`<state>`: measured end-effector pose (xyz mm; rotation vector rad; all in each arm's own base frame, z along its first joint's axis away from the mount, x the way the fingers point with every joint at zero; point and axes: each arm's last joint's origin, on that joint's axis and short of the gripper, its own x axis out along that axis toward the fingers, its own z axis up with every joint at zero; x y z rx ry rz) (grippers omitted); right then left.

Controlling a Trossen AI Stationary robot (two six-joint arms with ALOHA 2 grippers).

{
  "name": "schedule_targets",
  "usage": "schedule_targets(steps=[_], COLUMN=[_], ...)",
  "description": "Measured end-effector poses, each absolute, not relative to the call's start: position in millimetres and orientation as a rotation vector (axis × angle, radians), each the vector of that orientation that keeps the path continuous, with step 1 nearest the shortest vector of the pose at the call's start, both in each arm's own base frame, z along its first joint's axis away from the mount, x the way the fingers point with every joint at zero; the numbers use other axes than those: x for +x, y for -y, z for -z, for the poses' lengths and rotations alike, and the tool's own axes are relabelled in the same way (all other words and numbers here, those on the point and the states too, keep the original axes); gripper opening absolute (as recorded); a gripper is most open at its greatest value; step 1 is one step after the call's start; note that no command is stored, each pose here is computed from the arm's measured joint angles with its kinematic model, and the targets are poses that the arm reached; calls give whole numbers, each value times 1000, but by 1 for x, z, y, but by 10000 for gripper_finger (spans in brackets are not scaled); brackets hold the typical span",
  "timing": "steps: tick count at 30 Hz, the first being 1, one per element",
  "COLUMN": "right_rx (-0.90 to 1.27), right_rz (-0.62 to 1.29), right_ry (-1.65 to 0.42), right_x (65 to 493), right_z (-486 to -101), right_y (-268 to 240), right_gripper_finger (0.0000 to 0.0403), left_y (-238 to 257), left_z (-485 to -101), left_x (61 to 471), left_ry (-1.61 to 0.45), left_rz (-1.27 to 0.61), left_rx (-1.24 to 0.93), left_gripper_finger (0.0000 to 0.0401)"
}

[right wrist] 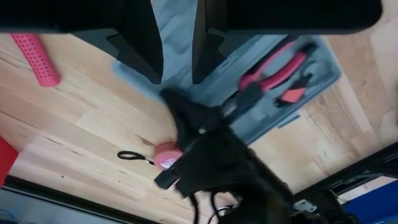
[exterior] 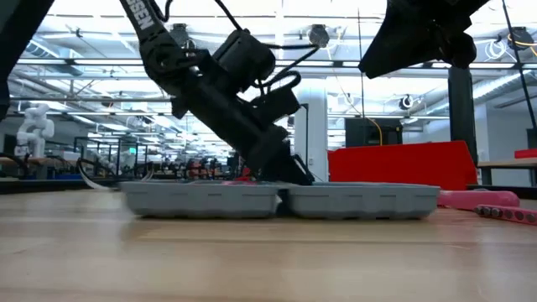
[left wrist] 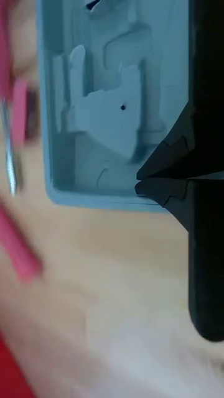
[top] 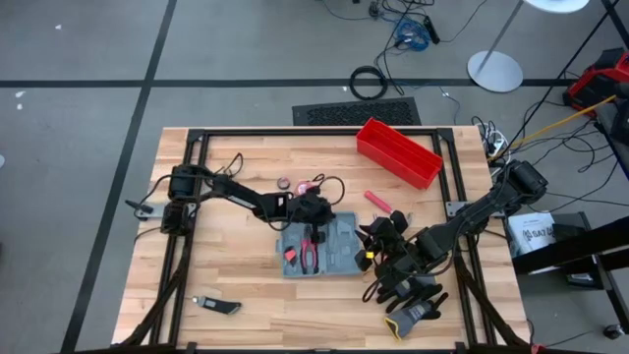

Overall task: Prefit tool cases
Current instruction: Adjust the hex key on the toolbox

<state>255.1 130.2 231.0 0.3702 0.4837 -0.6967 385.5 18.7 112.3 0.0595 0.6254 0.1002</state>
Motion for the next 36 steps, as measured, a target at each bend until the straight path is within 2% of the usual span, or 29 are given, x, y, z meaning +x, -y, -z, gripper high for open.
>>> schedule_targets(steps=[7, 14, 22, 26, 31, 36], right_rx=[349, 297, 270, 348, 509, 628], right_rz=[696, 739, 808, 894, 1013, 950], right_ry=[-487, -498, -545, -651, -811, -946], right_x=[255, 254, 255, 248, 239, 246], right_z=[-231, -229, -227, -224, -218, -215], right_y=[-130, -123, -107, -89, -74, -67], right_gripper_finger=[75, 75, 75, 75, 75, 75], left_y=[-31, -22, -15, -20, -29, -39], left_z=[-122, -152, -205, -222, -224, -221], left_x=[382, 379, 360, 346, 337, 333], left_ry=[-617, -543, -503, -547, -612, -660], left_rz=[-249, -211, -137, -121, -74, -90], left_rx=[17, 23, 243, 321, 343, 339], left_gripper_finger=[2, 2, 2, 2, 2, 2])
